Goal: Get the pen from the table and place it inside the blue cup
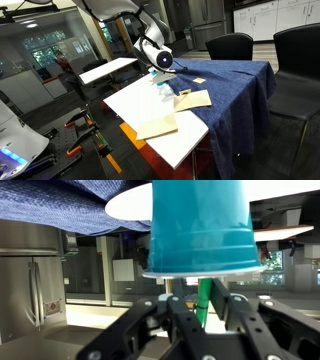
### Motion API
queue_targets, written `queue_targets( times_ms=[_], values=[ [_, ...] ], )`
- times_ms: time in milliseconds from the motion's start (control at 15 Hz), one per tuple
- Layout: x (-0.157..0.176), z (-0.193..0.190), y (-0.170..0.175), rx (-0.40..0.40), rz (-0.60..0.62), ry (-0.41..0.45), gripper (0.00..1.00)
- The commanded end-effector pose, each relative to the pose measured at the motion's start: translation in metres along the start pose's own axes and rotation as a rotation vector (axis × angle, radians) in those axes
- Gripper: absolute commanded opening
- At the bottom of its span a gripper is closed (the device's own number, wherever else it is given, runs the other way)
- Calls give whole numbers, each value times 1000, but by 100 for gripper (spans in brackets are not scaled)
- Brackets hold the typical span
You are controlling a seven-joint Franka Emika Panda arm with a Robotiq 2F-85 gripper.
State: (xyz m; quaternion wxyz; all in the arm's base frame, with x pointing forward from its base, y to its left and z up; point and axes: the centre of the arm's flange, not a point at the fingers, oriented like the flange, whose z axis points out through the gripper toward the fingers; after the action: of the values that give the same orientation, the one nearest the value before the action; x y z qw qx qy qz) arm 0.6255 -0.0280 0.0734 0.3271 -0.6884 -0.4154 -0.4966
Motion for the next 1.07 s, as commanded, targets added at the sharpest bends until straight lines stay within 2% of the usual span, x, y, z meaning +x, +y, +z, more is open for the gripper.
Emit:
queue_targets(
  times_ms=[0, 200, 333, 667, 1000],
  values=[
    [0, 0, 6, -16, -23, 33, 67],
    [3, 0, 6, -20, -28, 41, 91],
    [8, -1, 5, -22, -38, 49, 100],
    [30, -5, 1, -15, -88, 86, 100],
    [79, -13, 1, 7, -144, 133, 100]
  ],
)
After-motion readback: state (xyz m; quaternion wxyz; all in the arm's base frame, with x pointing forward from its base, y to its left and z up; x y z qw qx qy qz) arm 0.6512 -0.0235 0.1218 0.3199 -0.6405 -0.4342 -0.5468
